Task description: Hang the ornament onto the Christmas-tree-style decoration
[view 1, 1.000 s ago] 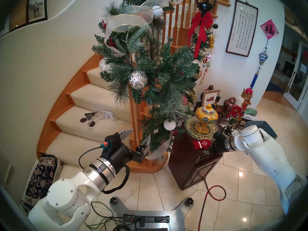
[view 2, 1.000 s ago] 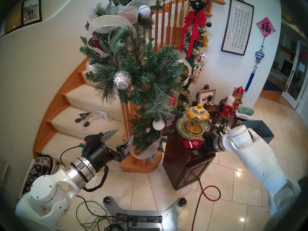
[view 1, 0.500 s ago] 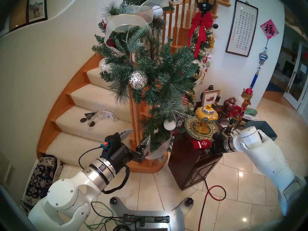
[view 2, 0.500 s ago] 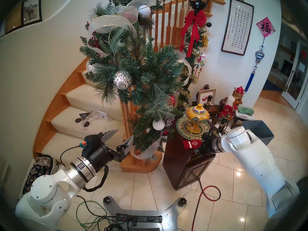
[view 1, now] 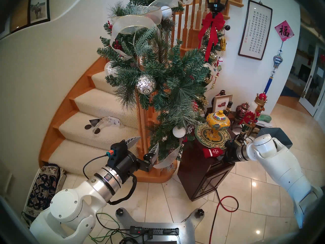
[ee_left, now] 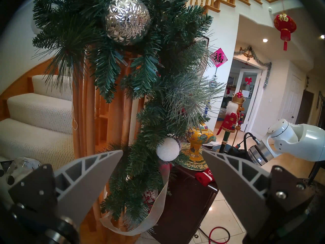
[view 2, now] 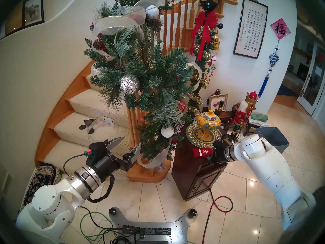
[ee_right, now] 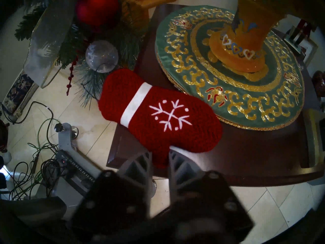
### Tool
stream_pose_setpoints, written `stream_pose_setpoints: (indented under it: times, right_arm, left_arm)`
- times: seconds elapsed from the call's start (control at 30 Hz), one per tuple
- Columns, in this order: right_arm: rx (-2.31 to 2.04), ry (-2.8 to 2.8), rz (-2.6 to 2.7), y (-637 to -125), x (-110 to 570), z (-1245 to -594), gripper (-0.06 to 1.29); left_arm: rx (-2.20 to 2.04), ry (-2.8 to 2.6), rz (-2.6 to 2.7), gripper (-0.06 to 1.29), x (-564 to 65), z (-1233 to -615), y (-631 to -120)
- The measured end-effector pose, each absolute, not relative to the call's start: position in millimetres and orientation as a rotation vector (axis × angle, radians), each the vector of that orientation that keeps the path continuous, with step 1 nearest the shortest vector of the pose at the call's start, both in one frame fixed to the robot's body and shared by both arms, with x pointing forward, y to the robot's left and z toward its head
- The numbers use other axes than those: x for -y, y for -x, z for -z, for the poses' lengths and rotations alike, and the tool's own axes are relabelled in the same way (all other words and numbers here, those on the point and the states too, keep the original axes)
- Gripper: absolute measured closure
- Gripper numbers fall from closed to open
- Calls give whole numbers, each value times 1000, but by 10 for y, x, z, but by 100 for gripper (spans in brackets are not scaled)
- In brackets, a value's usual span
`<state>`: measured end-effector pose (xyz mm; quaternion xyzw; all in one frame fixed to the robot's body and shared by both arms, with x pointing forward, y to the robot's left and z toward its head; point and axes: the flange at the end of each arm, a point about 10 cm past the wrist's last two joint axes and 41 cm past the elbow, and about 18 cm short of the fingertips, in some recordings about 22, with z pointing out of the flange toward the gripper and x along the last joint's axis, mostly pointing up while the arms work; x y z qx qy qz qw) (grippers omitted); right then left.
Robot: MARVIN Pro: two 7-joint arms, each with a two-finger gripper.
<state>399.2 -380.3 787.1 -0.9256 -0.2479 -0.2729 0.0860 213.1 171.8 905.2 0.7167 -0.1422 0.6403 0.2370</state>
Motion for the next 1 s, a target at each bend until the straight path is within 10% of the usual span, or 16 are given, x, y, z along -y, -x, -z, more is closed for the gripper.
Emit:
stream_pose_setpoints:
  times: [0.2, 1.0]
  right_arm:
    - [735, 2757, 819, -3968, 3809, -7875, 127]
    - [711, 2704, 910, -3738, 3870, -8216, 127]
  left_arm:
    - [390, -1965, -1755, 0, -1718, -9052, -2131]
    - [390, -1965, -1755, 0, -1718, -9052, -2131]
